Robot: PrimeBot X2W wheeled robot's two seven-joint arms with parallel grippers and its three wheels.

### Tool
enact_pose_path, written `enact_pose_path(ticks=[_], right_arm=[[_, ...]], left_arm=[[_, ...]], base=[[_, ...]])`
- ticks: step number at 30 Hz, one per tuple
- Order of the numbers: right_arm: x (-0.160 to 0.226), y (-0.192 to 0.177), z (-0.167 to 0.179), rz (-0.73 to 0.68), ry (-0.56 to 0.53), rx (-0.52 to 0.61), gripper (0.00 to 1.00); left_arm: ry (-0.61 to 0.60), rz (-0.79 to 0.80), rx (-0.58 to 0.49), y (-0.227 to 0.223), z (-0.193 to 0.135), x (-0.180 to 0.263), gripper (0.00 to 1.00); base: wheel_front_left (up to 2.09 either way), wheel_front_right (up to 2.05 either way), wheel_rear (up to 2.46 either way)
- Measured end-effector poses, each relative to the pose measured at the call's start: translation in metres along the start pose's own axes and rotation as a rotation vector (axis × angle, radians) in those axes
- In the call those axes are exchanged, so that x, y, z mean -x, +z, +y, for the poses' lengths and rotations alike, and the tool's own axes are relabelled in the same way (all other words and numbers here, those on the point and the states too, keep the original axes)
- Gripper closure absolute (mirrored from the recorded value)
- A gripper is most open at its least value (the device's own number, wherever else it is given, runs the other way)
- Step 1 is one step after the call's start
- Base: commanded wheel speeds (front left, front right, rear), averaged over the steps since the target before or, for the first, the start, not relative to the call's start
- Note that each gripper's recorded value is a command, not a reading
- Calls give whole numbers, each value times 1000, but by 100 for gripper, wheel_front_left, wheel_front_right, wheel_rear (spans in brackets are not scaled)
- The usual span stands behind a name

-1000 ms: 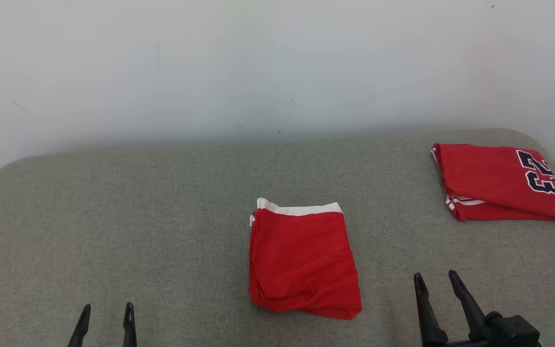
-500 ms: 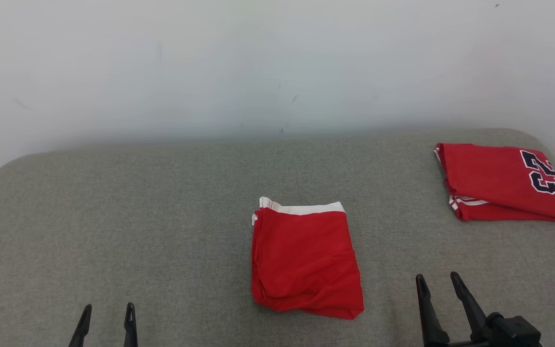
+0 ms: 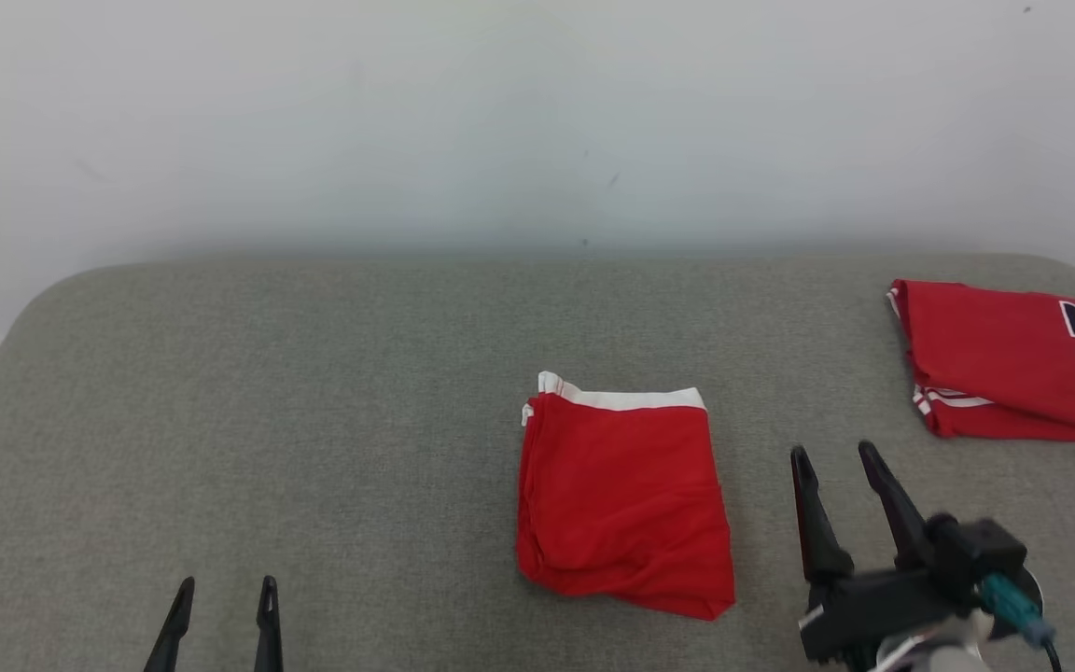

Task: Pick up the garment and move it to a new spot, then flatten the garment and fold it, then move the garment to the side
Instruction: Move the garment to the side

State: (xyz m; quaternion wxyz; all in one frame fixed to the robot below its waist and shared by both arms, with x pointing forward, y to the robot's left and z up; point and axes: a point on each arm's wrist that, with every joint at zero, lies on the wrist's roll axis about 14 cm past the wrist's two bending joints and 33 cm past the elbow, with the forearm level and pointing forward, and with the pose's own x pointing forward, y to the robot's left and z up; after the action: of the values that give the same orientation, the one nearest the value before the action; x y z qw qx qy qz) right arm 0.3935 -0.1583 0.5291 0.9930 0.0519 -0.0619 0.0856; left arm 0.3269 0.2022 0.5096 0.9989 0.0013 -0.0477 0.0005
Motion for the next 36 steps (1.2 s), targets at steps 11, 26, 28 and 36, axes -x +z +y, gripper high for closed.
enact_pose_path(ticks=[11, 26, 28, 36], right_arm=[[-57, -35, 10, 188, 38, 10, 0], [-55, -134, 19, 538, 31, -25, 0], [-53, -141, 23, 565, 40, -26, 0], [-52, -149, 38, 590, 69, -51, 100]], left_arm=[[17, 5, 4, -1, 4, -2, 0], [53, 43, 0, -12, 17, -12, 0], [55, 46, -1, -13, 18, -14, 0], [52, 57, 4, -17, 17, -18, 0]], base=[[0, 0, 0], [0, 0, 0], [0, 0, 0], [0, 0, 0]])
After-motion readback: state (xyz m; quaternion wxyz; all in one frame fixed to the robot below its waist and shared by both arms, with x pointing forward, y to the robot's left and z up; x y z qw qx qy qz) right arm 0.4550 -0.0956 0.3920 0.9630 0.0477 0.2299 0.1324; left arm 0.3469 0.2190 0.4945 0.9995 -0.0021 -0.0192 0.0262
